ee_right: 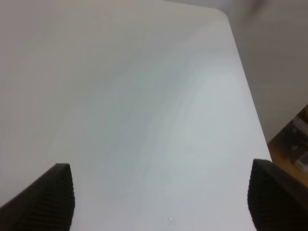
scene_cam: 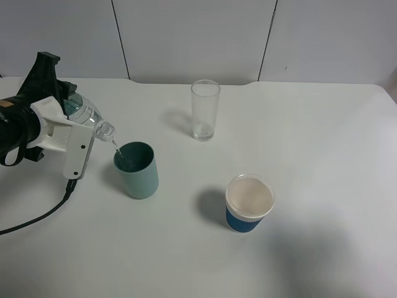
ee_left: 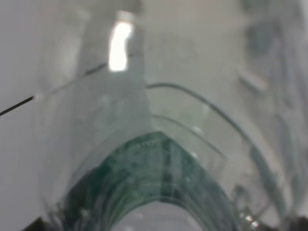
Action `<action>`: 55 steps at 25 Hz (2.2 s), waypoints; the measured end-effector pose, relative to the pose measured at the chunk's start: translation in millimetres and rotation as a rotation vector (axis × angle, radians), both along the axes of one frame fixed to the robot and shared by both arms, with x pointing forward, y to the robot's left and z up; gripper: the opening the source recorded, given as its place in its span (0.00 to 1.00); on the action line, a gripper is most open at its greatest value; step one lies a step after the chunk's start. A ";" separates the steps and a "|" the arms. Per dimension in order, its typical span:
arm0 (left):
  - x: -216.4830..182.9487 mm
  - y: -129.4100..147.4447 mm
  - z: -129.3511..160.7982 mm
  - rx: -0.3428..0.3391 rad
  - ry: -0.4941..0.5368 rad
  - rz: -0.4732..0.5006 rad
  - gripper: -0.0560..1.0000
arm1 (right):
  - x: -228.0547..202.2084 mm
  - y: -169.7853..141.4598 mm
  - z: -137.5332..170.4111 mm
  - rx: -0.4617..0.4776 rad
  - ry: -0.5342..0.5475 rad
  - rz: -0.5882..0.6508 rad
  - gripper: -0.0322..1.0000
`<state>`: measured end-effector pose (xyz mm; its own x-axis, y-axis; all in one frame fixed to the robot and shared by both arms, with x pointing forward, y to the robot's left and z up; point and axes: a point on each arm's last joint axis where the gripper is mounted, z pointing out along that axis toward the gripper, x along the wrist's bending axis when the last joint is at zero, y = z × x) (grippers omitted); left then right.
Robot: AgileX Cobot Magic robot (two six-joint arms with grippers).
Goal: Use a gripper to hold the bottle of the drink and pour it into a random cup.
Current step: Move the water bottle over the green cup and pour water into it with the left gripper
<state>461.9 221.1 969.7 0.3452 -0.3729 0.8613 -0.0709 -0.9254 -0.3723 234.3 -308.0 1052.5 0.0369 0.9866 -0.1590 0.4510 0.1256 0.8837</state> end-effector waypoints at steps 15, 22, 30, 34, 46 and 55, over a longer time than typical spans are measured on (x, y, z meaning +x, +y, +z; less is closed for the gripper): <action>0.4 -0.8 0.7 0.007 -0.006 -0.012 0.52 | 0.0 0.0 0.0 0.000 0.000 0.000 0.75; 0.6 -1.5 1.1 0.014 -0.010 -0.022 0.52 | 0.0 0.0 0.0 0.000 0.000 0.000 0.75; 0.7 -1.8 1.3 0.017 -0.012 -0.026 0.52 | 0.0 0.0 0.0 0.000 0.000 0.000 0.75; 2.8 -2.0 3.9 -0.004 -0.015 -0.006 0.52 | 0.0 0.0 0.0 0.000 0.000 0.000 0.75; 3.6 -2.1 4.3 -0.023 -0.004 0.010 0.52 | 0.0 0.0 0.0 0.000 0.000 0.000 0.75; 3.8 -2.6 4.7 -0.014 -0.008 0.001 0.52 | 0.0 0.0 0.0 0.000 0.000 0.000 0.75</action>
<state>465.7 218.5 974.4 0.3388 -0.3607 0.8690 -0.0674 -0.9305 -0.3600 234.3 -308.0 1052.5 0.0369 0.9866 -0.1590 0.4510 0.1256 0.8837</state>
